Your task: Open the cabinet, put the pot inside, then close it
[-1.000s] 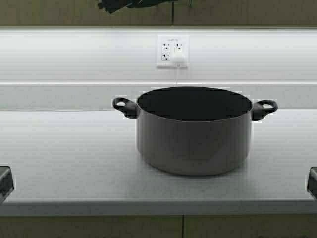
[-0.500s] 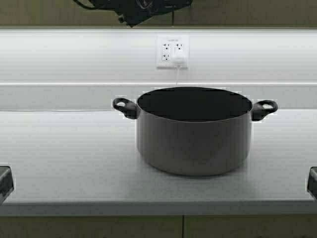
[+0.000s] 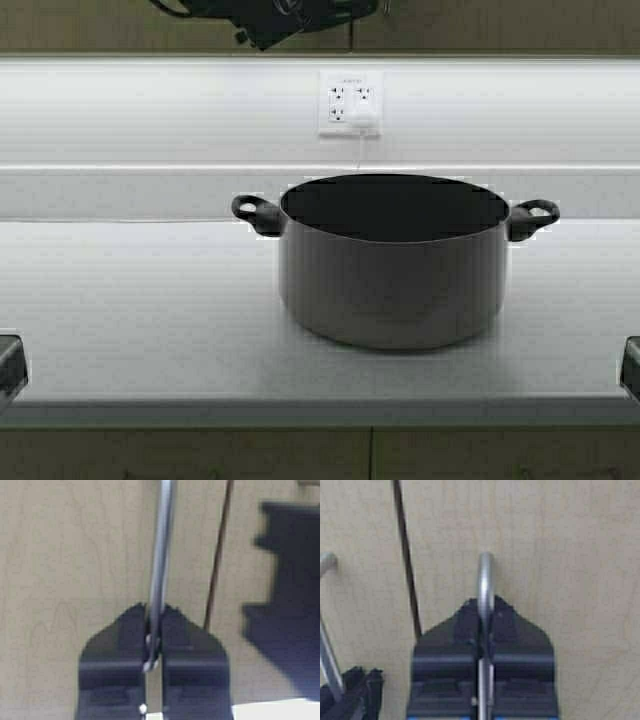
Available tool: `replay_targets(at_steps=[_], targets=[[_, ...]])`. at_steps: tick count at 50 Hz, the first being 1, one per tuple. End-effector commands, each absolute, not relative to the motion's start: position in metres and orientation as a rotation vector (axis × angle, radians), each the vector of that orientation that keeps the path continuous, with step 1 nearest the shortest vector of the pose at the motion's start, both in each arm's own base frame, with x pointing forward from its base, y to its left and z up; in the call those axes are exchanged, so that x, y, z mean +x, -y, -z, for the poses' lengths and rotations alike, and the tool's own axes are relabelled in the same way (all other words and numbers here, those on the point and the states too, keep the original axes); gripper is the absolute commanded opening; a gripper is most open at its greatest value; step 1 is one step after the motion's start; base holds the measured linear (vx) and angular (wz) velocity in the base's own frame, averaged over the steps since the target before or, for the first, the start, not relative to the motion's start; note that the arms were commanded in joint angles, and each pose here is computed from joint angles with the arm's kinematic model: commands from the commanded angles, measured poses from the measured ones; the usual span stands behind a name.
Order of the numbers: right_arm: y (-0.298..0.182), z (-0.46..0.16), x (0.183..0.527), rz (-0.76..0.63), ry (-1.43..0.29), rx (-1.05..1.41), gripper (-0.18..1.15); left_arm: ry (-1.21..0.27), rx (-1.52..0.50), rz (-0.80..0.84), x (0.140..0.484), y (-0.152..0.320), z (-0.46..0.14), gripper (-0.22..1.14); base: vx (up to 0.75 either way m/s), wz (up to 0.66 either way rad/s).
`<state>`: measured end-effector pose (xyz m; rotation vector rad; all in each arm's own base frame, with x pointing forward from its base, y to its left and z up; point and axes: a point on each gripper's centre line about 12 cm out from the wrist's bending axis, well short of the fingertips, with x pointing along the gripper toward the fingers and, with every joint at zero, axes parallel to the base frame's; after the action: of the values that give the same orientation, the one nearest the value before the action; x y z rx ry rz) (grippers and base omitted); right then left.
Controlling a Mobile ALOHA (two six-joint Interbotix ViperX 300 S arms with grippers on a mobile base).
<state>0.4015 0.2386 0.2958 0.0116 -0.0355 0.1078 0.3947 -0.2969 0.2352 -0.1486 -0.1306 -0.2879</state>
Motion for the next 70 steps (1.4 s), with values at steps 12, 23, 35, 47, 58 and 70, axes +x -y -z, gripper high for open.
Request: replay_targets(at_steps=[12,23,35,47,58,70], targets=[[-0.229,-0.322,0.363,-0.25,-0.02,0.033,0.06,0.074,-0.172,0.343,0.356,0.272,-0.264,0.03,-0.01,0.0],[-0.212,-0.319,0.323,-0.351,-0.092,0.009,0.06,0.034,-0.135,0.354,0.311,0.231,-0.265,0.03,0.02,-0.01],[-0.194,-0.316,0.296,-0.398,-0.112,-0.015,0.06,-0.001,-0.084,0.381,0.276,0.201,-0.266,0.03,-0.03,-0.03],[-0.175,-0.317,0.283,-0.471,-0.175,-0.05,0.06,-0.066,-0.064,0.412,0.256,0.172,-0.278,0.03,-0.08,-0.04],[-0.164,-0.319,0.277,-0.492,-0.207,-0.042,0.06,-0.107,-0.035,0.427,0.249,0.152,-0.289,0.03,-0.1,-0.02],[-0.145,-0.312,0.268,-0.485,-0.247,-0.034,0.06,-0.14,-0.027,0.415,0.242,0.133,-0.293,0.03,-0.09,-0.02]])
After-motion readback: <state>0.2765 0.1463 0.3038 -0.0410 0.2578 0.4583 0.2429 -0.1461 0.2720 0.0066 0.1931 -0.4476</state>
